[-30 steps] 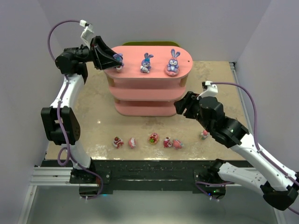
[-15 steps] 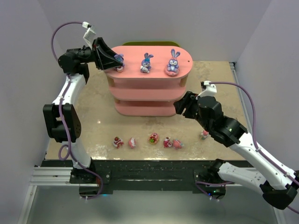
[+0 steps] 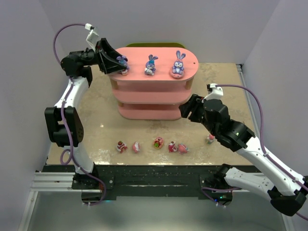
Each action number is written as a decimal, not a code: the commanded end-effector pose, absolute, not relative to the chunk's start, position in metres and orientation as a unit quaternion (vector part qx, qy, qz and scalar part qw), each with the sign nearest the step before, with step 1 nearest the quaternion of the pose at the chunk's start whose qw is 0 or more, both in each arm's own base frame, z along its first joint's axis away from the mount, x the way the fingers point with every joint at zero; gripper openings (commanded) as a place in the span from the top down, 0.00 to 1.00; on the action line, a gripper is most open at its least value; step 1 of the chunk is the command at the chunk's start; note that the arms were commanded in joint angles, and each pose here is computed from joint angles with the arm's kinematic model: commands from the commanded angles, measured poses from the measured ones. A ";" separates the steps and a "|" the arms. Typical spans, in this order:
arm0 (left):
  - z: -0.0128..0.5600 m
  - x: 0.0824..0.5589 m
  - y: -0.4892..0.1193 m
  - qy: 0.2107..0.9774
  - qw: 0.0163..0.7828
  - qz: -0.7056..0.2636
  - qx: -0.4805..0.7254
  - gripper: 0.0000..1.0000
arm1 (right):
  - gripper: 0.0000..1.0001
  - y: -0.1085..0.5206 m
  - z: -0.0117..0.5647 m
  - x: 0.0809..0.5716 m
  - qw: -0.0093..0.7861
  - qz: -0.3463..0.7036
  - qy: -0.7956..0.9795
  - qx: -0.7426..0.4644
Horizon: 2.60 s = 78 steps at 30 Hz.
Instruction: Place and organize the plastic toys onto the shelf
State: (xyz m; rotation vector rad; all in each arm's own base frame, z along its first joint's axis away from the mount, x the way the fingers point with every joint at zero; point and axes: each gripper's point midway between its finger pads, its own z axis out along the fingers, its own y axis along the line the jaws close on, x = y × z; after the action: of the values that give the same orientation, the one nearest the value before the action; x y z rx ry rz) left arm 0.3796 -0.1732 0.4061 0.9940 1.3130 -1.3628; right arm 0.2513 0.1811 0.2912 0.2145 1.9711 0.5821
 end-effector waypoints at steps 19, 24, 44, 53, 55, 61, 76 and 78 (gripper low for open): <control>0.446 0.341 -0.173 0.361 0.619 -0.383 0.583 0.13 | 0.37 0.179 0.309 0.254 0.529 0.250 0.805 0.099; 0.456 0.336 -0.170 0.359 0.624 -0.375 0.584 0.13 | 0.37 0.181 0.307 0.253 0.527 0.253 0.806 0.096; 0.576 0.328 -0.152 0.400 0.727 -0.347 0.437 0.09 | 0.37 0.171 0.314 0.241 0.535 0.268 0.795 0.101; 0.634 0.296 -0.096 0.470 0.825 -0.263 0.172 0.05 | 0.37 0.166 0.311 0.237 0.538 0.272 0.791 0.105; 0.626 0.287 -0.084 0.495 0.821 -0.258 0.118 0.04 | 0.37 0.161 0.306 0.233 0.538 0.264 0.794 0.101; 0.537 0.277 -0.047 0.584 0.779 -0.225 -0.035 0.03 | 0.36 0.151 0.285 0.229 0.534 0.224 0.812 0.070; 0.368 0.253 -0.009 0.731 0.655 -0.123 -0.148 0.01 | 0.01 0.183 0.212 0.211 0.466 0.242 0.849 -0.052; 0.348 0.253 -0.017 0.748 0.636 -0.135 -0.131 0.01 | 0.05 0.195 0.197 0.203 0.439 0.262 0.856 -0.076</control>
State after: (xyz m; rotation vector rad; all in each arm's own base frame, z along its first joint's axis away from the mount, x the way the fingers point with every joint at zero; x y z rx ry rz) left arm 0.2485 -0.0122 0.4080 -0.3224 1.5256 -0.3225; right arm 0.2124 0.1692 0.2138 -0.0589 2.0868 0.5411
